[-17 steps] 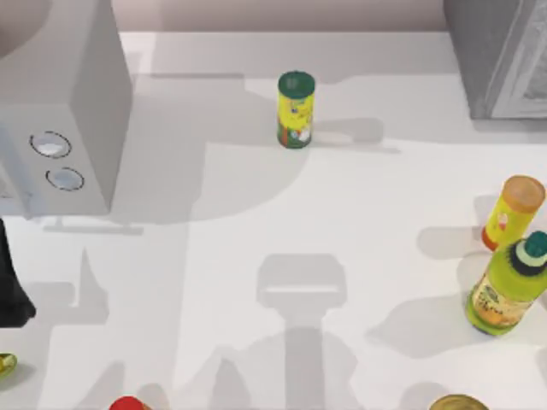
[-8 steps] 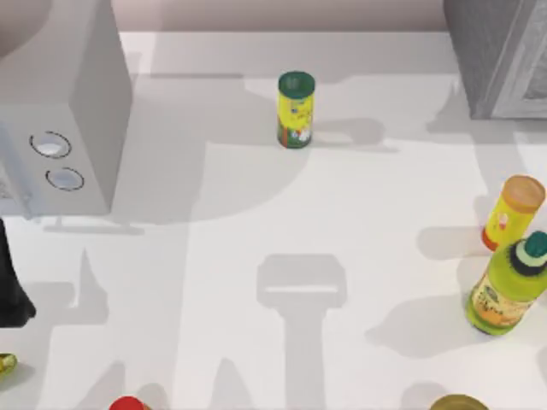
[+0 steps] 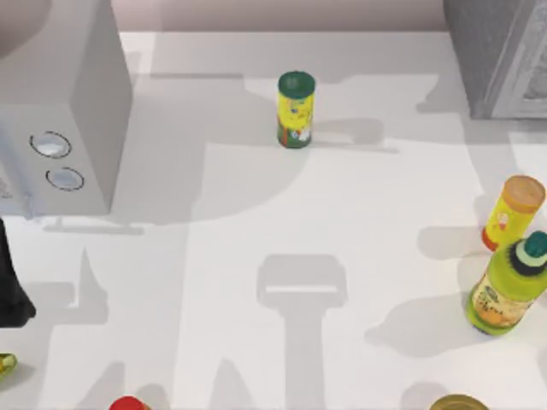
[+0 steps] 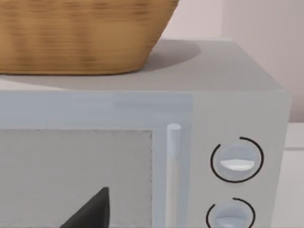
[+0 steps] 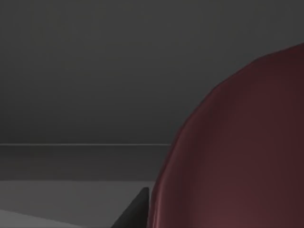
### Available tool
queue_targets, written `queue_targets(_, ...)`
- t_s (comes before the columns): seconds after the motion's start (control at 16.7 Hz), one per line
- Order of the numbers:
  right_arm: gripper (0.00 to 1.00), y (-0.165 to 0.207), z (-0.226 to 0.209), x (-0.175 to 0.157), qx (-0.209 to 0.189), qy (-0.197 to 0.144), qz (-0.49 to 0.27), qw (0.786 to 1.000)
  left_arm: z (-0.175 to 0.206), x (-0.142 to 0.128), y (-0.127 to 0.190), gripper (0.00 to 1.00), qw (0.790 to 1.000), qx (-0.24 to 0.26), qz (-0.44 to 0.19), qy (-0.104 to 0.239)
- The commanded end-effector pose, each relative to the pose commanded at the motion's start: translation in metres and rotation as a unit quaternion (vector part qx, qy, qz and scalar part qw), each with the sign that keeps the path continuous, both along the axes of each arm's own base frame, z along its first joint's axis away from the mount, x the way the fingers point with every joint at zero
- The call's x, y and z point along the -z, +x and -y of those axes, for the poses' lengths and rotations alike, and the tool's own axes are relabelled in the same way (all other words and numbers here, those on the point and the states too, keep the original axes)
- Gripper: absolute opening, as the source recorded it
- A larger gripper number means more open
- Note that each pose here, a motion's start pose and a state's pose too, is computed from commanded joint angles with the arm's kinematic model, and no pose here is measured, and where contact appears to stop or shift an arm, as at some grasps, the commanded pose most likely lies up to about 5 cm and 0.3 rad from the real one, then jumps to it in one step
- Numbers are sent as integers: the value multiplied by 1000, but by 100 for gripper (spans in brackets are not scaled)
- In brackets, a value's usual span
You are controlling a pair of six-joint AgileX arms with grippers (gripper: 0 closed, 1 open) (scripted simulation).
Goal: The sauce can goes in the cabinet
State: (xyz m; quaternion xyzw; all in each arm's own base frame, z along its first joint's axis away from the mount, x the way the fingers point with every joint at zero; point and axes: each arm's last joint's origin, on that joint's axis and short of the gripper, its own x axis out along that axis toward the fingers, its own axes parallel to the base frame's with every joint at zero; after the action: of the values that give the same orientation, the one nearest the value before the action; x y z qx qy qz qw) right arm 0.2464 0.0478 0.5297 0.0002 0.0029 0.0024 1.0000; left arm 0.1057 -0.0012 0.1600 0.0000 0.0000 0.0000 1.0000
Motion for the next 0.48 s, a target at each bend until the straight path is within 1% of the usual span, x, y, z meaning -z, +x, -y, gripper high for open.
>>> queue_targets(0.24, 0, 3, 0, -1, -1, 1, 1, 1000, 0, 0, 0, 100, 1000, 0, 0, 0)
queue_targets(0.36, 0, 18, -1, -3, -2, 1, 2, 1000, 0, 0, 0, 100, 1000, 0, 0, 0)
queue_targets(0.48, 0, 42, -3, -2, -2, 0, 0, 1000, 0, 0, 0, 100, 1000, 0, 0, 0)
